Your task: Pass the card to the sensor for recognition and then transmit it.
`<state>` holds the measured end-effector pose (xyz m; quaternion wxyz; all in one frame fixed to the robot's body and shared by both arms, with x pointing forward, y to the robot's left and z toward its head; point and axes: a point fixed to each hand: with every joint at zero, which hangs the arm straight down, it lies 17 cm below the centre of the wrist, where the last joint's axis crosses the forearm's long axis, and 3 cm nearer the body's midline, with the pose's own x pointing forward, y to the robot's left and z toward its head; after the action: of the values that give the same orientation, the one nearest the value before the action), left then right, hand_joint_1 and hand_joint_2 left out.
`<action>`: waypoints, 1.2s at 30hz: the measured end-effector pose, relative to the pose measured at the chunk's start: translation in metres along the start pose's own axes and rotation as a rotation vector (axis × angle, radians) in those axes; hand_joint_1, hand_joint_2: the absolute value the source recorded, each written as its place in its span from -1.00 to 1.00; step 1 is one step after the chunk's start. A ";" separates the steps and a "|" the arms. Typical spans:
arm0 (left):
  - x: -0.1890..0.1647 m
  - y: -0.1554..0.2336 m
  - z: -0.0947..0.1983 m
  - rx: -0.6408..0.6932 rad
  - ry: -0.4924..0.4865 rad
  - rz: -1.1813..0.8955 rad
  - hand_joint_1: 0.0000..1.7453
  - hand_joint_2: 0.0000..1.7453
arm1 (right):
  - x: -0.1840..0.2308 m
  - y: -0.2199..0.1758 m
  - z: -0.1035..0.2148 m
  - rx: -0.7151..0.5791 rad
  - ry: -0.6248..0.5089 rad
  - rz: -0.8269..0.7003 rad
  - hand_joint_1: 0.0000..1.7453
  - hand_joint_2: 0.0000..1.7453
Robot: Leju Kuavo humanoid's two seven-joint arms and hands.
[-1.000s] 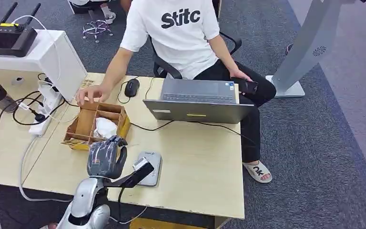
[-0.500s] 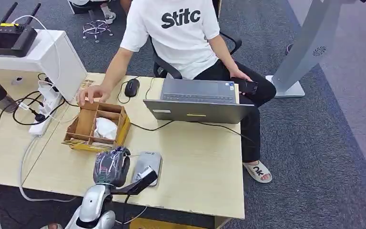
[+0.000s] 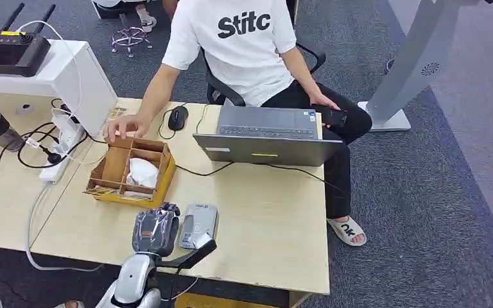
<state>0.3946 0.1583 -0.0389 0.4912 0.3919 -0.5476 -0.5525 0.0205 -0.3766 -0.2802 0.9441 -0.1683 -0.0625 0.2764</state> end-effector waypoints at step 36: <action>-0.130 0.203 0.010 0.463 0.239 -0.286 1.00 1.00 | -0.012 0.008 0.002 0.014 0.015 -0.010 -1.00 1.00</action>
<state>0.4354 0.3039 0.1489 0.3667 0.6289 -0.5367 -0.4267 0.0064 -0.3761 -0.2810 0.9471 -0.1633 -0.0545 0.2707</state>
